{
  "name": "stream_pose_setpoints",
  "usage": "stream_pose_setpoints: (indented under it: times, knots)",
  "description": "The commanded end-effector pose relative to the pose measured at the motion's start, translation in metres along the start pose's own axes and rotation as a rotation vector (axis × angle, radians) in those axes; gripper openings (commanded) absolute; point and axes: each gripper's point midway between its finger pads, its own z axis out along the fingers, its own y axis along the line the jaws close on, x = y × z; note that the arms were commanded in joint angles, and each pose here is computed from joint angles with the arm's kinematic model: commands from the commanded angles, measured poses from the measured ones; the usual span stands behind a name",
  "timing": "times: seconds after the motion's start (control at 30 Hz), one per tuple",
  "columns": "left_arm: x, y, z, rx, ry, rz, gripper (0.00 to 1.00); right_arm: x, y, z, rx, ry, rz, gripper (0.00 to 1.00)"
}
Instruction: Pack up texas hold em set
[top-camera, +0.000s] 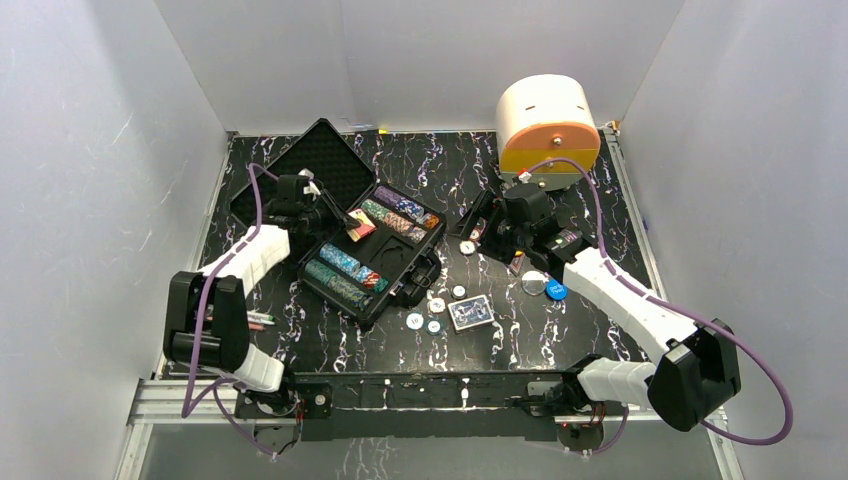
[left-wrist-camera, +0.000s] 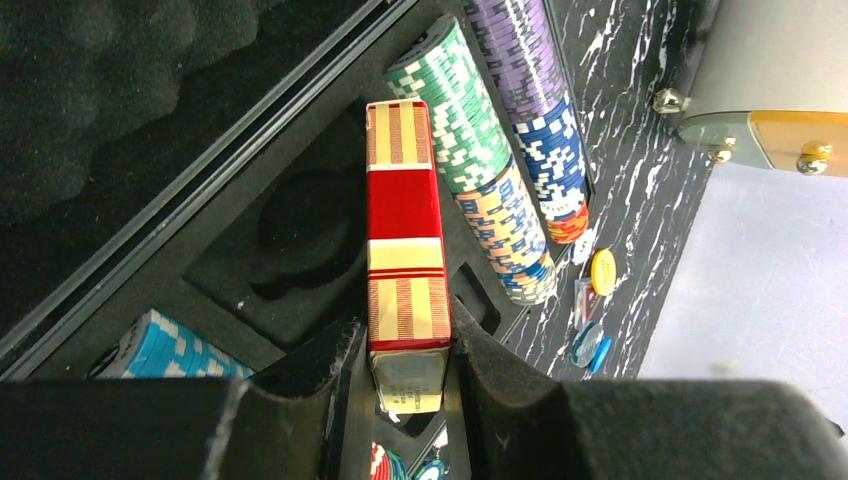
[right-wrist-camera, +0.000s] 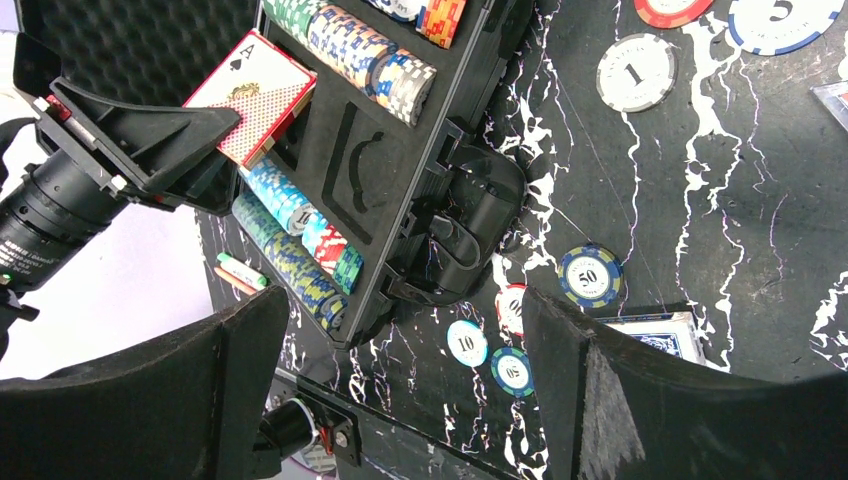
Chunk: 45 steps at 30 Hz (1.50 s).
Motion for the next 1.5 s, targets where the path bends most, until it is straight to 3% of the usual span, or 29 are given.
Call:
stream_pose_setpoints:
  times: [0.0, 0.07, 0.23, 0.37, 0.43, 0.5, 0.6, 0.83, 1.13, 1.47]
  knots:
    - [-0.016, -0.021, 0.0, 0.086, -0.024, 0.014, 0.03, -0.011, 0.017, -0.009, -0.069, -0.047, -0.015, 0.94]
    - [-0.012, -0.02, 0.002, 0.086, -0.006, -0.01, 0.07, -0.011, 0.017, -0.009, -0.068, -0.049, -0.014, 0.94]
    - [-0.011, -0.011, -0.005, 0.008, 0.002, -0.05, 0.48, -0.013, 0.018, -0.009, -0.064, -0.054, -0.014, 0.94]
    - [-0.025, -0.005, -0.022, -0.093, -0.04, 0.015, 0.67, -0.013, 0.018, -0.008, -0.066, -0.054, -0.016, 0.94]
    - [-0.03, -0.001, -0.03, -0.144, -0.05, 0.061, 0.81, -0.013, 0.015, -0.01, -0.052, -0.059, 0.0, 0.93]
    - [-0.033, 0.007, -0.039, -0.208, -0.049, 0.098, 0.87, -0.015, 0.014, -0.013, -0.06, -0.084, 0.013, 0.93]
    - [-0.032, 0.02, -0.051, -0.29, -0.042, 0.126, 0.89, -0.021, 0.015, -0.021, -0.092, -0.144, 0.024, 0.93]
    - [-0.022, 0.028, -0.041, -0.292, -0.001, 0.117, 0.71, -0.022, 0.014, -0.021, -0.076, -0.141, -0.01, 0.9]
    - [-0.037, 0.026, -0.017, -0.252, 0.013, 0.306, 0.81, -0.014, 0.013, -0.014, -0.081, -0.095, -0.032, 0.89]
    - [-0.053, 0.013, -0.004, -0.169, -0.001, 0.5, 0.8, -0.011, 0.011, -0.01, -0.074, -0.075, -0.042, 0.89]
